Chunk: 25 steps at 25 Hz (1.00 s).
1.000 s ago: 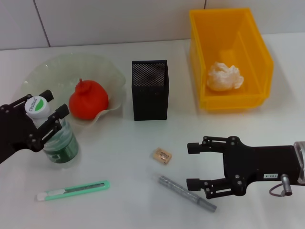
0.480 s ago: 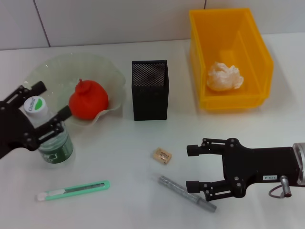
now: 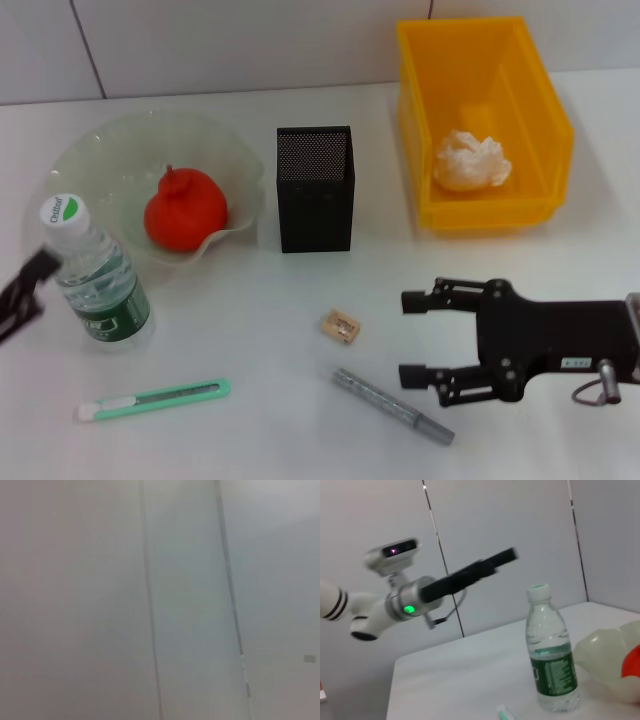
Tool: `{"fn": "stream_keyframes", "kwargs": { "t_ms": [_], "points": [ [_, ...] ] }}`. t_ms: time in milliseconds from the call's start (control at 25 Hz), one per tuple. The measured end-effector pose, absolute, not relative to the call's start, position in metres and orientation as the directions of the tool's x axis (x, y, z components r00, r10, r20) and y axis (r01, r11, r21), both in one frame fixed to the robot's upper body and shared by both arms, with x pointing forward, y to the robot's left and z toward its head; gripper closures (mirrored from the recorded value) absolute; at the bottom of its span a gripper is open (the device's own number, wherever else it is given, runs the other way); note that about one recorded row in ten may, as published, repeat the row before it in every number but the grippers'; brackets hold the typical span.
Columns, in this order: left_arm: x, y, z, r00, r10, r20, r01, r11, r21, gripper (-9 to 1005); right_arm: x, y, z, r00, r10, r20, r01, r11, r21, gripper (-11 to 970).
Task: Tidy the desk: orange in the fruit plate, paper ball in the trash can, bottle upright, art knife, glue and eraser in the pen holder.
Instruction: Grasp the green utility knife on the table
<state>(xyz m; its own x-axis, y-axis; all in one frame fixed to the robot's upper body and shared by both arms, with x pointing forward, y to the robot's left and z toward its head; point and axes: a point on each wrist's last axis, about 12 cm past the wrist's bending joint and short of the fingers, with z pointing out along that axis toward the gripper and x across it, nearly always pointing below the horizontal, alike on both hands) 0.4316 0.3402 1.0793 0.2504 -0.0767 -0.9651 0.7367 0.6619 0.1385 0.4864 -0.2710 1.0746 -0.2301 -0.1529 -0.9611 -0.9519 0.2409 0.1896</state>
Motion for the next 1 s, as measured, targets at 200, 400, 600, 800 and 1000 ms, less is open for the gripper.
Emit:
{"fn": "stream_keyframes", "kwargs": {
  "t_ms": [200,400,600,800,1000],
  "points": [
    [0.395,0.338,1.070,0.306,-0.032,-0.951,0.767,0.600,0.227,191,0.488,-0.283,1.081,-0.237,-0.121,-0.964,-0.940,0.279,0.196,125],
    [0.390,0.321,1.054,0.204,-0.026,-0.979,0.857,0.487,0.166,193,0.487,-0.294,1.086,-0.228,-0.114,-0.967,-0.939,0.288,0.187,125],
    [0.396,0.309,1.048,0.160,-0.044,-0.986,0.891,0.437,0.125,194,0.488,-0.300,1.095,-0.220,-0.129,-0.967,-0.947,0.266,0.180,125],
    [0.396,0.310,1.047,0.151,-0.044,-0.988,0.887,0.446,0.116,196,0.489,-0.305,1.111,-0.215,-0.181,-0.960,-0.959,0.227,0.172,125],
    [0.392,0.311,1.045,0.137,-0.038,-0.990,0.883,0.458,0.104,199,0.490,-0.306,1.114,-0.205,-0.205,-0.957,-0.962,0.221,0.158,125]
  ]
}}
